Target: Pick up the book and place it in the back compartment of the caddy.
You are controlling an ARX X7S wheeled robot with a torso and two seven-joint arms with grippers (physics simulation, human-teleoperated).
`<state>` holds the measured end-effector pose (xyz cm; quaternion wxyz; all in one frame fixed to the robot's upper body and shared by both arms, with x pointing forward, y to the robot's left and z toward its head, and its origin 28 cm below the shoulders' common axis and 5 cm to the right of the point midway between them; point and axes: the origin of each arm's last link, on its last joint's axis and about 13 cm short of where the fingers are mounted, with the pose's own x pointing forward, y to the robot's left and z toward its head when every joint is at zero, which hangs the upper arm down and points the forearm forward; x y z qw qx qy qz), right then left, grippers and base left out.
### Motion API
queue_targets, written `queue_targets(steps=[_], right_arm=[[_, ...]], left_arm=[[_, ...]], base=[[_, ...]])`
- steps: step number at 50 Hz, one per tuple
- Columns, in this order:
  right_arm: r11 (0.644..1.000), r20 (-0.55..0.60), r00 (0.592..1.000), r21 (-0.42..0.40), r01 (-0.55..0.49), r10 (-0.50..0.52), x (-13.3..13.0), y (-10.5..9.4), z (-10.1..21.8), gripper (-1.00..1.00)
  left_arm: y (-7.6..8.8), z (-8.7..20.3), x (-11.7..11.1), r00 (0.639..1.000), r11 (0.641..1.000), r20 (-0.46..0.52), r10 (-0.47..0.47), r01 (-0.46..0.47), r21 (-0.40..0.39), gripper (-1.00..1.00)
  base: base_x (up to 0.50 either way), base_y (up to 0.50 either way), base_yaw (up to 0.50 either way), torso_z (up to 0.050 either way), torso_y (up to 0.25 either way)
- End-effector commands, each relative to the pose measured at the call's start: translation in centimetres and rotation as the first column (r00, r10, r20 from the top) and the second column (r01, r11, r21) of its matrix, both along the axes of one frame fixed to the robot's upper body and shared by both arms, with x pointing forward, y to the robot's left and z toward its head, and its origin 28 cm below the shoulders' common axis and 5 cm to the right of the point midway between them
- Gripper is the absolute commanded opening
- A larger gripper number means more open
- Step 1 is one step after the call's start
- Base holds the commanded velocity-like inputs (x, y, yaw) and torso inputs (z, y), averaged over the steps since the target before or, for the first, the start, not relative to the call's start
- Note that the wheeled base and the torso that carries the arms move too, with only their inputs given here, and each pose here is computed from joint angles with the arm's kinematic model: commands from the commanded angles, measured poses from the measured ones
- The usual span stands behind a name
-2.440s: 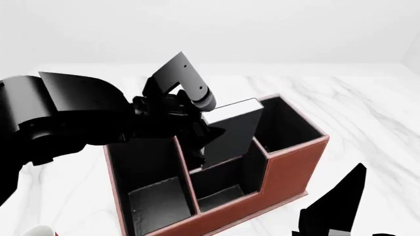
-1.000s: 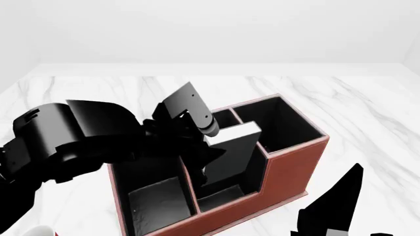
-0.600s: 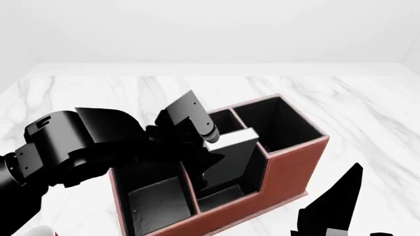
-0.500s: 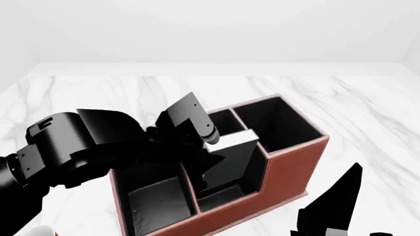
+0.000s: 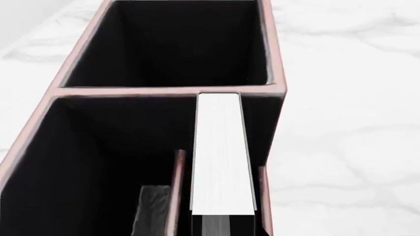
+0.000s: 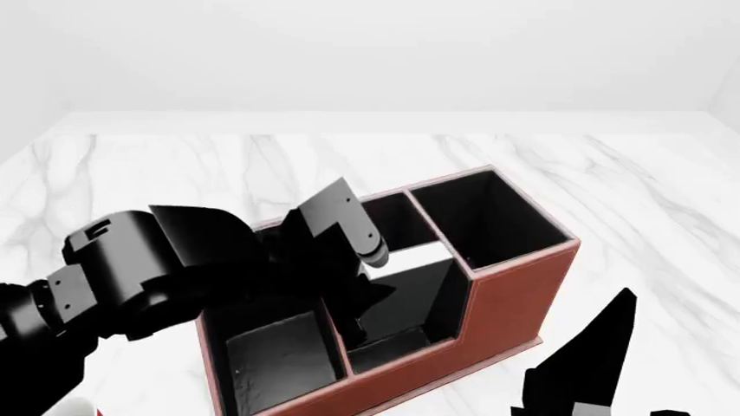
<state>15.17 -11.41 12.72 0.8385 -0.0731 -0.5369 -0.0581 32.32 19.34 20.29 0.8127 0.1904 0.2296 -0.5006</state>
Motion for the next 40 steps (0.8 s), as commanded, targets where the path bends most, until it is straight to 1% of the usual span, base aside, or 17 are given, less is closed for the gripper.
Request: queue_targets(steps=[1,9,12,13,23,27,28,30,32,37,38,40], right_arm=[[1.0,0.011,1.0,-0.019,0.016,-0.016,0.1,-0.1,0.1,1.0],[1.0,0.01,1.0,-0.019,0.015,-0.015,0.1,-0.1,0.1,1.0],[1.0,0.009,1.0,-0.02,0.015,-0.015,0.1,-0.1,0.0,1.0],[1.0,0.008,1.0,-0.019,0.014,-0.014,0.2,-0.1,0.0,1.0],[1.0,0.009,1.0,-0.019,0.013,-0.013,0.1,0.0,0.1,1.0],[1.0,0.008,1.0,-0.02,0.013,-0.013,0.1,0.0,0.1,1.0],[1.0,0.008,1.0,-0.02,0.013,-0.013,0.1,0.0,0.1,1.0],[1.0,0.008,1.0,-0.02,0.014,-0.014,0.1,0.0,0.1,1.0],[1.0,0.009,1.0,-0.02,0.013,-0.013,0.1,0.0,0.1,1.0],[1.0,0.01,1.0,-0.02,0.015,-0.014,0.1,-0.1,0.1,1.0],[1.0,0.012,1.0,-0.02,0.015,-0.015,0.1,-0.1,0.2,1.0],[1.0,0.011,1.0,-0.02,0.015,-0.015,0.1,-0.1,0.1,1.0]], left_arm=[[-0.7,0.7,0.4,1.0,0.998,0.016,-0.02,0.02,-0.062,-1.0],[-0.8,0.3,0.5,1.0,0.998,0.01,-0.017,0.017,-0.055,-1.0],[-0.9,0.4,0.5,1.0,0.997,0.015,-0.011,0.012,-0.073,-1.0],[-0.9,0.4,0.5,1.0,0.997,0.015,-0.013,0.014,-0.072,1.0],[-1.0,0.6,0.1,0.998,0.996,0.042,-0.037,0.04,-0.074,1.0],[-1.0,1.2,-0.3,0.997,0.996,0.059,-0.048,0.053,-0.076,1.0],[-1.0,1.5,-0.6,0.995,0.994,0.069,-0.066,0.072,-0.079,1.0],[-1.0,1.8,-0.7,0.996,0.994,0.071,-0.06,0.066,-0.082,1.0],[-1.0,2.1,-1.0,0.993,0.995,0.092,-0.072,0.078,-0.069,1.0],[-1.0,3.7,-1.8,0.989,0.992,0.126,-0.082,0.093,-0.088,1.0],[-0.9,4.4,-2.2,0.983,0.99,0.156,-0.097,0.111,-0.082,1.0],[-0.8,5.0,-2.5,0.983,0.991,0.159,-0.088,0.103,-0.09,1.0]], base=[[0.0,0.0,0.0,0.01,0.0],[0.0,0.0,0.0,0.0,0.001],[0.0,0.0,0.0,0.0,0.003],[0.0,0.0,0.0,0.0,0.0],[0.0,0.0,0.0,0.0,0.0],[0.0,0.0,0.0,0.0,0.0],[0.0,0.0,0.0,0.0,0.0],[0.0,0.0,0.0,0.0,0.0],[0.0,0.0,0.0,0.0,0.0],[0.0,0.0,0.0,0.0,0.0],[0.0,0.0,0.0,0.0,0.0],[0.0,0.0,0.0,0.0,0.0]])
